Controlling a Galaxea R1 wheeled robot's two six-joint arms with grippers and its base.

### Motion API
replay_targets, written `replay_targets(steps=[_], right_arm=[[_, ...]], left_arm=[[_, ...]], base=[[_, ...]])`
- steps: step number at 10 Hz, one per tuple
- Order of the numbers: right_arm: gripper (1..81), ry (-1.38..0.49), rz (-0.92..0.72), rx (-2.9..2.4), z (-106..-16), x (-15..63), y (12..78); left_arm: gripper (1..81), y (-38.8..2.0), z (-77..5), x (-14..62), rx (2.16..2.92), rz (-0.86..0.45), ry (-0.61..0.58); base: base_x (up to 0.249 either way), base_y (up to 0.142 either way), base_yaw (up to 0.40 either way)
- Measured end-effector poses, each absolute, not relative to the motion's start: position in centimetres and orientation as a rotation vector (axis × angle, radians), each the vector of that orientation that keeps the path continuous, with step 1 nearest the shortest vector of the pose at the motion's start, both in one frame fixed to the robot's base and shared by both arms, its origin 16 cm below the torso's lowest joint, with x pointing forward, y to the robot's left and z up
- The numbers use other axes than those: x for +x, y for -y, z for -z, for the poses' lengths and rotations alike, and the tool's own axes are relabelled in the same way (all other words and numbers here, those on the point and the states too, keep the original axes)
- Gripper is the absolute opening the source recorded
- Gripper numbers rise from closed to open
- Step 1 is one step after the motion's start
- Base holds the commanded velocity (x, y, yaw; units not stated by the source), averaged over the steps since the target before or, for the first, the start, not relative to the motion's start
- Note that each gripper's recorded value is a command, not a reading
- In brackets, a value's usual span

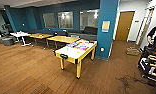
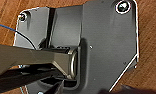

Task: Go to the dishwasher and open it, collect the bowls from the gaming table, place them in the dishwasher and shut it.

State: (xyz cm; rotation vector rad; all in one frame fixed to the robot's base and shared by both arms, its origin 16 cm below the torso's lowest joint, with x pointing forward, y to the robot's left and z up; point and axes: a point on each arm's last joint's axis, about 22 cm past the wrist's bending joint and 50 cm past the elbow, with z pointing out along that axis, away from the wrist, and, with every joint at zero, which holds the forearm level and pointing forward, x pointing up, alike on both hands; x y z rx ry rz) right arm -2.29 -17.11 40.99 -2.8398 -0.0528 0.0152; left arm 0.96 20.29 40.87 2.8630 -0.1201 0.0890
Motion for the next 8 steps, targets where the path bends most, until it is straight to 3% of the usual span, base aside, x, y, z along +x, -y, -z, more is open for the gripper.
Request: replay_targets(steps=[8], right_arm=[[81.1,0.051,-0.005,-2.840,-41.0,-2.0,17.1]], left_arm=[[81.1,-20.1,-40.9,1.1,2.860,-0.100,0.120]], base=[[0.090,0.000,0.000]])
